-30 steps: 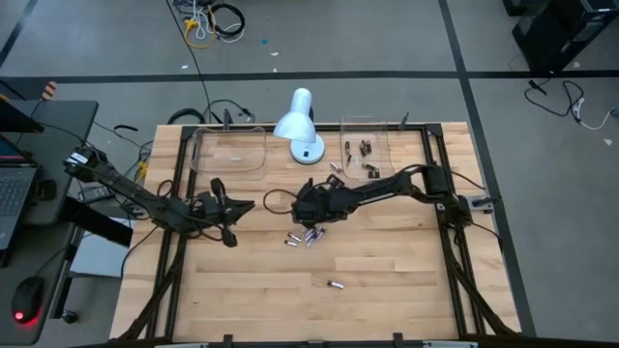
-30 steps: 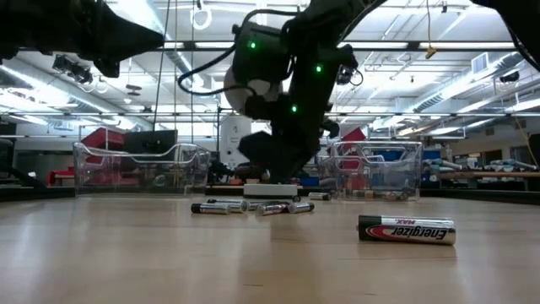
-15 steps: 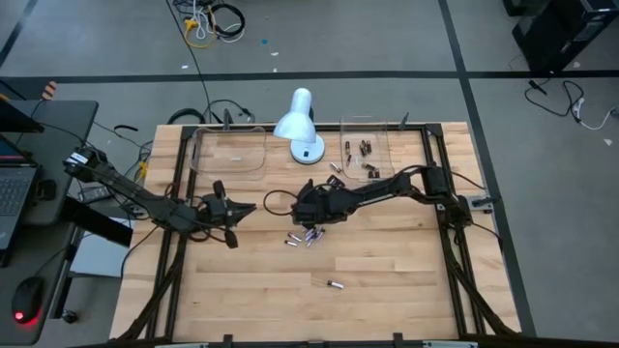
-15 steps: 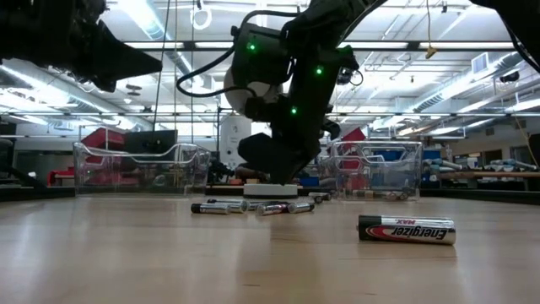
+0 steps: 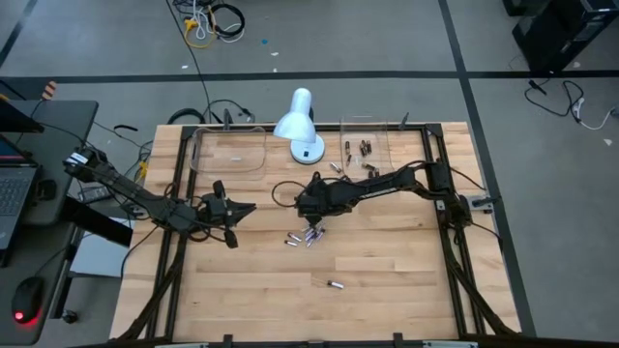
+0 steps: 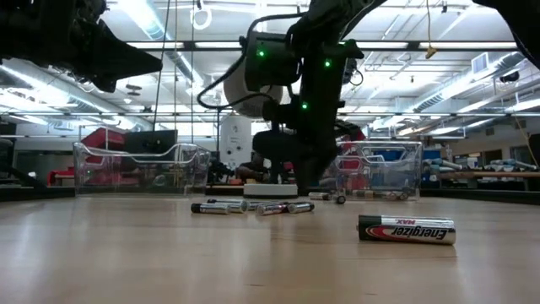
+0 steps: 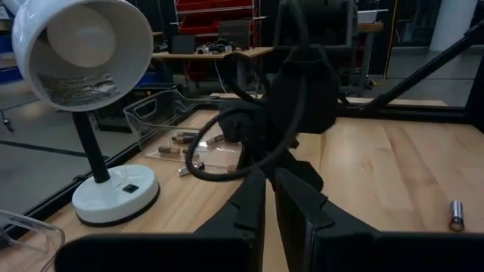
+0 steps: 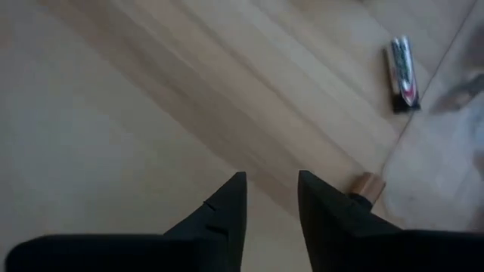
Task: Sort batteries
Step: Put the black battery in the transparent bin
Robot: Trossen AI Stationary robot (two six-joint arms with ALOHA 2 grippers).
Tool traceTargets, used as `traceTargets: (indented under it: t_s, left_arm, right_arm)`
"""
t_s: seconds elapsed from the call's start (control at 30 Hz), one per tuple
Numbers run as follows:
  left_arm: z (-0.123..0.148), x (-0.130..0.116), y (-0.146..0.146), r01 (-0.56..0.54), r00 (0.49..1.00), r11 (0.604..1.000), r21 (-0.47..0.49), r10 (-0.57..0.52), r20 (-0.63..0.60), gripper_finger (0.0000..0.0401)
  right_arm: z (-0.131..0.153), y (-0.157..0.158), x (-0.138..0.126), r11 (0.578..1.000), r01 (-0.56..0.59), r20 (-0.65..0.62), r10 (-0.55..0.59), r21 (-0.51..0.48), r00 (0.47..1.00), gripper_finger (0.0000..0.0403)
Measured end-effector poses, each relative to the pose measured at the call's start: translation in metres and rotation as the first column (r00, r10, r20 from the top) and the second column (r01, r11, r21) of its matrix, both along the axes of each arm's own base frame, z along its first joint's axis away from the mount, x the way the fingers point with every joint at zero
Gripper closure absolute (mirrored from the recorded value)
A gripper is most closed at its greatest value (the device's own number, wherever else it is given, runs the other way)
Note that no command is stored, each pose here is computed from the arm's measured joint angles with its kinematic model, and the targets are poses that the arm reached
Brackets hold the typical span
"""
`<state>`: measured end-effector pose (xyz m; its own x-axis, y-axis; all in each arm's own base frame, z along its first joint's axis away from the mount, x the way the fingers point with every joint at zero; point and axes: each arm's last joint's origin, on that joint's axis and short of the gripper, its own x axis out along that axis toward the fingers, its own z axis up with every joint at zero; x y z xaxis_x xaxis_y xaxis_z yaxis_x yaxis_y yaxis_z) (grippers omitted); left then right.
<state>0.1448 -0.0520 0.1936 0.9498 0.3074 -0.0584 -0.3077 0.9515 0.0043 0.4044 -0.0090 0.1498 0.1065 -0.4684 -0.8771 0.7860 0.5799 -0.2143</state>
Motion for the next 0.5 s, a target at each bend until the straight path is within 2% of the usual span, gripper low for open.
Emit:
traceTargets:
  t_s: [0.1,0.3,0.5]
  left_arm:
    - [0.000,0.000,0.000,0.000,1.000,1.000,0.001,0.000,-0.004,0.0369]
    - [-0.001,0.000,0.000,-0.001,1.000,1.000,0.004,0.001,-0.006,0.0369]
    - [-0.001,0.000,0.000,-0.010,1.000,1.000,0.007,0.010,-0.007,0.0369]
  right_arm:
    - [0.000,0.000,-0.003,0.999,0.020,-0.016,-0.020,0.044,1.000,0.0284]
    - [0.000,0.020,-0.006,0.991,0.008,-0.031,-0.004,0.136,1.000,0.0265]
    - [0.011,0.037,-0.018,0.992,0.050,-0.070,-0.042,0.117,0.997,0.0261]
